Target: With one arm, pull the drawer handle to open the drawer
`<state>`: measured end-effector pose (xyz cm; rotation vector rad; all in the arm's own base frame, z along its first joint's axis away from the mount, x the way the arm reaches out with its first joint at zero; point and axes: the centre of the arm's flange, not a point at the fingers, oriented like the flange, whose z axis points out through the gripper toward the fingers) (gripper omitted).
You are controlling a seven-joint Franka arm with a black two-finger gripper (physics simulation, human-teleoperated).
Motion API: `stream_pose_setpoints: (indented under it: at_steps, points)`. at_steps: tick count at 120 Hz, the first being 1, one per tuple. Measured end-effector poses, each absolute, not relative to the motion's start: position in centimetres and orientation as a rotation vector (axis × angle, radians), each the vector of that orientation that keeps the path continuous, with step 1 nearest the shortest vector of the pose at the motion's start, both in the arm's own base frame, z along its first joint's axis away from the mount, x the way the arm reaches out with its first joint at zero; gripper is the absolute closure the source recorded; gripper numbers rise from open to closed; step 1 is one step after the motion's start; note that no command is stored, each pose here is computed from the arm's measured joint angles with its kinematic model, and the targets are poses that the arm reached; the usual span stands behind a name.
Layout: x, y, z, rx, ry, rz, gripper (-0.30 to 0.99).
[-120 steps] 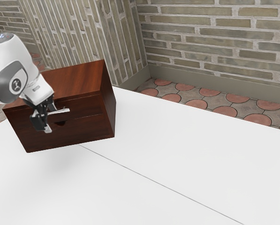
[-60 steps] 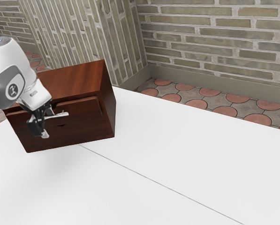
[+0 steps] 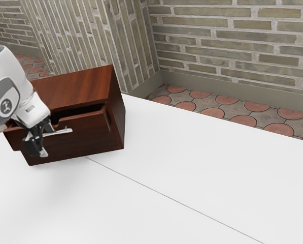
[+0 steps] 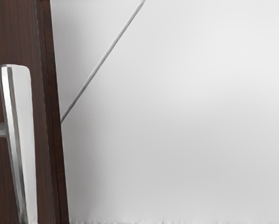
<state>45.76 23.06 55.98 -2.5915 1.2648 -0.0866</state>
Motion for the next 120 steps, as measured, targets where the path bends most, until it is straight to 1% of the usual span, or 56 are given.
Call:
stream_pose_setpoints:
  at_steps: [15, 52, 120]
  points:
    - [44.9, 22.5, 56.2, -2.588, 1.258, -0.089, 0.03]
    - [43.5, 21.5, 56.0, -2.596, 1.250, -0.097, 0.00]
    - [40.4, 19.2, 55.5, -2.604, 1.237, -0.117, 0.00]
